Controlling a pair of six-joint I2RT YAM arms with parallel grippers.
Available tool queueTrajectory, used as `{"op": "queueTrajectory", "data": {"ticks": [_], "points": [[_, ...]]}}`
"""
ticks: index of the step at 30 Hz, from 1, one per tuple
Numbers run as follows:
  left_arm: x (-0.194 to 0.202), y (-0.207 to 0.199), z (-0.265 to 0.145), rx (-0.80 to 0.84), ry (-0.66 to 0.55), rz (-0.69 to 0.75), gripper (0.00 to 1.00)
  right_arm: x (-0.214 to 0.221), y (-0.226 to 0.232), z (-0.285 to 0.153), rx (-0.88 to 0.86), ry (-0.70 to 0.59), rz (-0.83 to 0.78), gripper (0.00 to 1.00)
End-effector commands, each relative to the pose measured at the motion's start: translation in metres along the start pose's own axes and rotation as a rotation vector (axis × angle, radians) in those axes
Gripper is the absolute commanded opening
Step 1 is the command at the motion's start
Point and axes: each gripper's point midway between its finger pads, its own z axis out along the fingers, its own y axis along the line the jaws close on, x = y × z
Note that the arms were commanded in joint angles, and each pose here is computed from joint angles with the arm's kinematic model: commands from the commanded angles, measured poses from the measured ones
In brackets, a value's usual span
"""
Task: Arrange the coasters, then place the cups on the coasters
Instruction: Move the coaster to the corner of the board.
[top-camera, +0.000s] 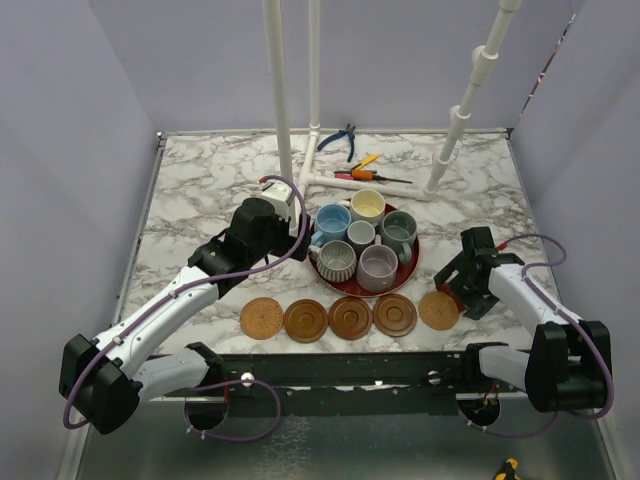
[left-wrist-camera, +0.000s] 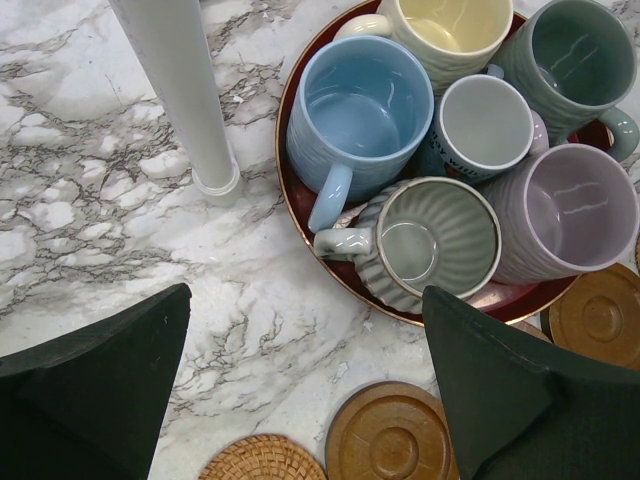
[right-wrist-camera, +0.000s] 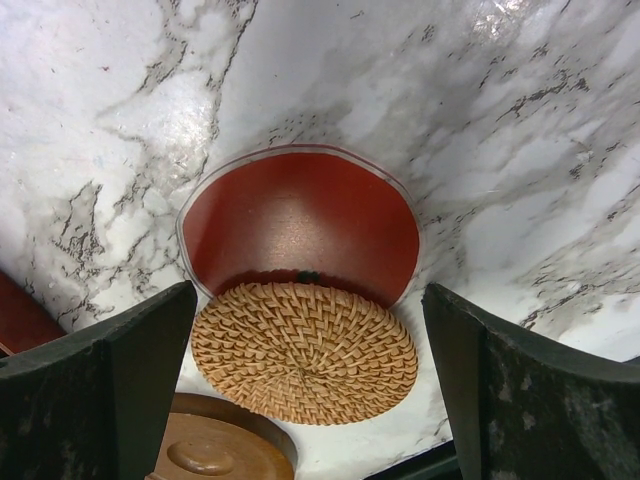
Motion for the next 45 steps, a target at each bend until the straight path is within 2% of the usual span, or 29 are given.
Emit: {"op": "queueTrajectory", "data": {"ticks": [1,15,30,34,38,45], "points": [[-0.001,0.002,-0.002,-0.002,-0.016,-0.002,0.99,-0.002,0.003,0.015,0.004,-0.009,0.024,1.00],[0.002,0.004,0.001,-0.013,-0.006,0.002,0.99,-0.030,0.010,0.033,0.095,-0.077,-0.027,0.97],[0.004,0.007,0.002,-0.029,-0.003,0.008,0.99,-0.090,0.032,0.045,0.179,-0.207,-0.058,0.92],[0.003,0.006,0.002,-0.026,-0.004,0.006,0.99,-0.089,0.038,0.045,0.162,-0.182,-0.058,0.93],[0.003,0.006,0.002,-0.024,-0.003,0.007,0.99,-0.082,0.035,0.039,0.145,-0.161,-0.060,1.00],[0.003,0.004,0.001,-0.012,-0.003,0.005,0.99,-0.069,0.027,0.004,0.074,-0.148,-0.064,1.00]]}}
